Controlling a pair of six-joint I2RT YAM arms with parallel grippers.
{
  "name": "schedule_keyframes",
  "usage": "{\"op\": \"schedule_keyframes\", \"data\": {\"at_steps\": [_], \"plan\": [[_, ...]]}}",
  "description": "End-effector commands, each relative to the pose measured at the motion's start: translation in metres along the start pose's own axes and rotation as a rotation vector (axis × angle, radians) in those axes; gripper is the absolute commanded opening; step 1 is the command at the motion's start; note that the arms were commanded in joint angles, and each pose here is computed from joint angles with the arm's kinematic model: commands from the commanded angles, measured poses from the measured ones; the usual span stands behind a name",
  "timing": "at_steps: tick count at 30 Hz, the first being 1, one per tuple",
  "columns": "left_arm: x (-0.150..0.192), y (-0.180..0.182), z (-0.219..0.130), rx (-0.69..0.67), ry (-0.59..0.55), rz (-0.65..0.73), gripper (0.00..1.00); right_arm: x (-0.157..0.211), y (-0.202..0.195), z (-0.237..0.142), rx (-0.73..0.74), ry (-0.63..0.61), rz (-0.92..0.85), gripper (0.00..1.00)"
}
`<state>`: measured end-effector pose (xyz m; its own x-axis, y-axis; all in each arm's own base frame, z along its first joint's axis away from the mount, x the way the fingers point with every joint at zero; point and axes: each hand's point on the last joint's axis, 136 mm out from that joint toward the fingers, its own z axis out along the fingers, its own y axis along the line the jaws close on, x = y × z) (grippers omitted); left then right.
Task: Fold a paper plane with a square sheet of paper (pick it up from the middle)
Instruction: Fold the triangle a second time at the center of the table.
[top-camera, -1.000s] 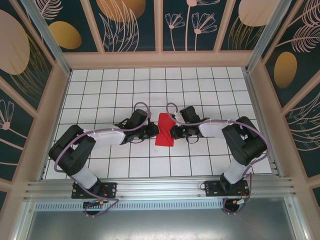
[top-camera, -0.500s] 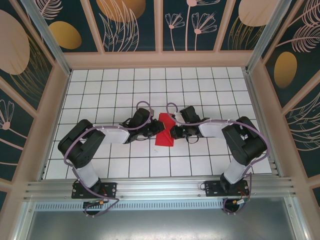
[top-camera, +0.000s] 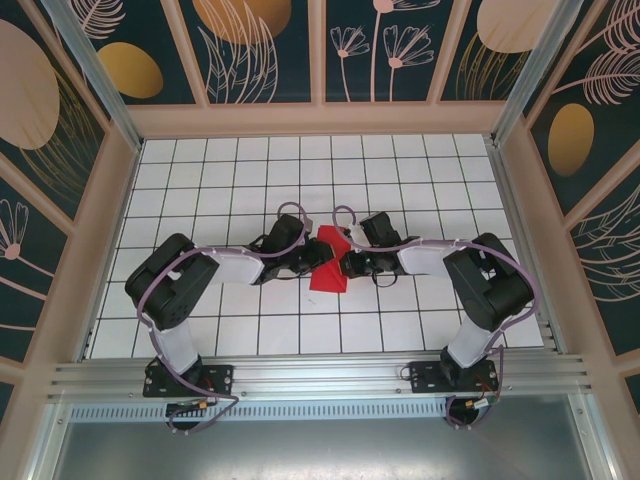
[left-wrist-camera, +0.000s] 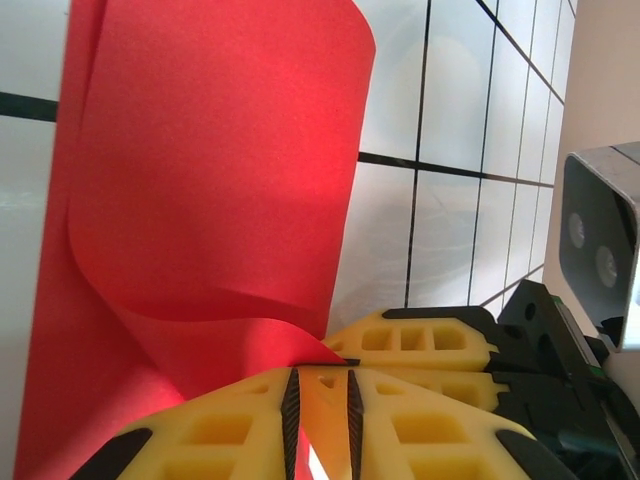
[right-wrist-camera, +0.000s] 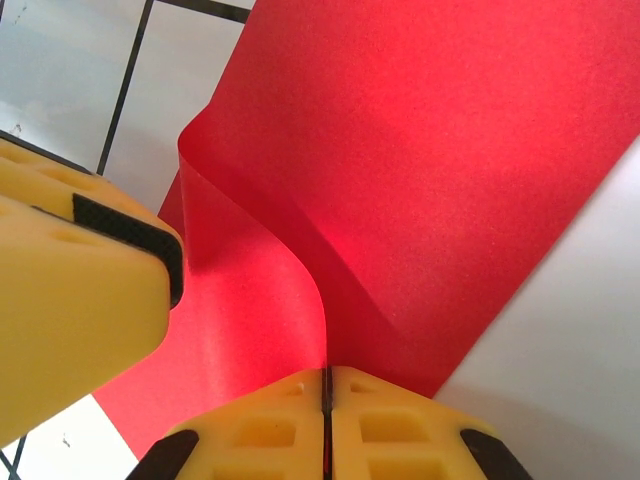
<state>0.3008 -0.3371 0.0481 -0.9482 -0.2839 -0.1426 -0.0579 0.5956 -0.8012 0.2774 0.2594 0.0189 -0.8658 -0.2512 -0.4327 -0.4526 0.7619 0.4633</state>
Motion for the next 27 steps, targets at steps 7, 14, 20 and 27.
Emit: {"op": "schedule_keyframes", "data": {"at_steps": [7,14,20,27], "plan": [[0.002,0.011,0.013,-0.031,0.027,-0.013,0.23,0.007,-0.005,0.005,-0.001,0.015,0.022,0.09],[0.007,0.036,0.016,-0.109,0.031,-0.029,0.21,0.002,-0.002,0.003,-0.009,0.005,0.021,0.11],[0.013,0.052,0.015,-0.151,0.036,-0.035,0.20,-0.018,0.007,-0.016,0.005,-0.057,0.029,0.26],[0.015,0.055,0.015,-0.155,0.040,-0.033,0.18,-0.024,0.019,-0.045,-0.006,-0.121,0.074,0.33]]}}
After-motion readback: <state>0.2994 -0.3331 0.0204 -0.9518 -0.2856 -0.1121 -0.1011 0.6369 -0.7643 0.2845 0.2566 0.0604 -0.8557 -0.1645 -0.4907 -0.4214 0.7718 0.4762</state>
